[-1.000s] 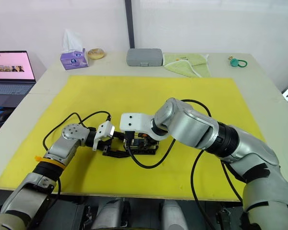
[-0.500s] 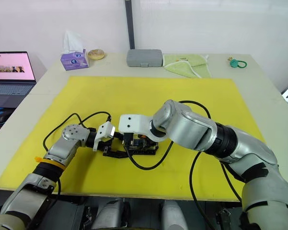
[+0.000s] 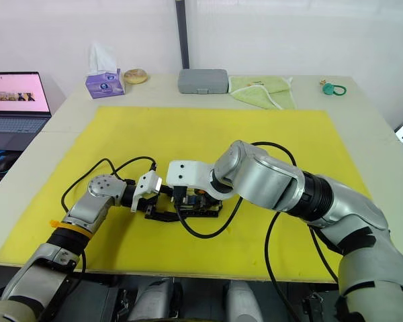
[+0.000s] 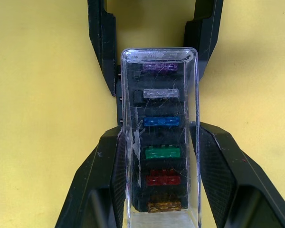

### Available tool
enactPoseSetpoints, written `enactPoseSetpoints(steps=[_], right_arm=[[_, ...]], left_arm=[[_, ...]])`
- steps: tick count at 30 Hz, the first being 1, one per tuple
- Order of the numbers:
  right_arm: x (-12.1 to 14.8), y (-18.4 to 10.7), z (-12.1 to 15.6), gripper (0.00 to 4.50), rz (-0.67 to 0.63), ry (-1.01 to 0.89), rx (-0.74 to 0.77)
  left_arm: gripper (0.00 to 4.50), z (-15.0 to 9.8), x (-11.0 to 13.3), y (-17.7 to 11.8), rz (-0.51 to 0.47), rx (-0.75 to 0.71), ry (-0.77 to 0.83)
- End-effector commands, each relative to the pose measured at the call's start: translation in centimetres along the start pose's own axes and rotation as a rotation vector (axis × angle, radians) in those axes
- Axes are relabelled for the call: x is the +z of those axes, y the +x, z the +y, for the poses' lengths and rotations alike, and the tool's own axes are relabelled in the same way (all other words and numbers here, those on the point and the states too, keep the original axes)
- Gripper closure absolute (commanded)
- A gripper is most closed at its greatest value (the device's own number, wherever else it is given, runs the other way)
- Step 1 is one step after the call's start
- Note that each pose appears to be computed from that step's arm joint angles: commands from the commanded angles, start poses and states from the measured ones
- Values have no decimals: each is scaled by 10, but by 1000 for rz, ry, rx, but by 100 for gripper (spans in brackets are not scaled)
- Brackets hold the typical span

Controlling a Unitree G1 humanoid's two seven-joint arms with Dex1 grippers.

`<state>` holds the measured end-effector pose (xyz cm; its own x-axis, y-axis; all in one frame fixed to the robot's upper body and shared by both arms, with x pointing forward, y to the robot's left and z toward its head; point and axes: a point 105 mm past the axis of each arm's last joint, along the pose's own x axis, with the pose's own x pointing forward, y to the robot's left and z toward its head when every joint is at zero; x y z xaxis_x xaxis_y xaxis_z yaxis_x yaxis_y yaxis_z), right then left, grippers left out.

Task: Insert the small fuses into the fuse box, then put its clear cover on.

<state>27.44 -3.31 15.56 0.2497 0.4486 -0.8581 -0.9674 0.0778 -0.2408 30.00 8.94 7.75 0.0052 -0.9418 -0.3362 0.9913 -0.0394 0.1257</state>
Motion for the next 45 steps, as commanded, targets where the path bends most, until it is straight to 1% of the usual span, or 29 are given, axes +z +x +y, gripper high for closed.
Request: enactPoseSetpoints(steps=[1,10,16,27,33,35,38,45], right_arm=[[-10,8,11,288,50,20,54],[-5,8,14,288,25,15,71],[-6,7,12,288,24,20,64],[-13,4,17,288,33,-3,97],[-12,5,14,288,24,44,96],[-12,5,15,185,26,41,96],[-13,5,16,65,28,40,92],[-6,0,11,65,3,41,65]], left_arm=[[195,-12,-28,7,82,-24,-85],[195,-12,-29,8,84,-20,-82],[195,-12,-31,7,85,-17,-86],[195,-12,-32,6,89,-13,-89],[195,-12,-33,6,92,-12,-88],[195,-12,-33,6,93,-11,-88],[195,-12,-34,5,94,-10,-90],[195,-12,-34,5,93,-11,-90]])
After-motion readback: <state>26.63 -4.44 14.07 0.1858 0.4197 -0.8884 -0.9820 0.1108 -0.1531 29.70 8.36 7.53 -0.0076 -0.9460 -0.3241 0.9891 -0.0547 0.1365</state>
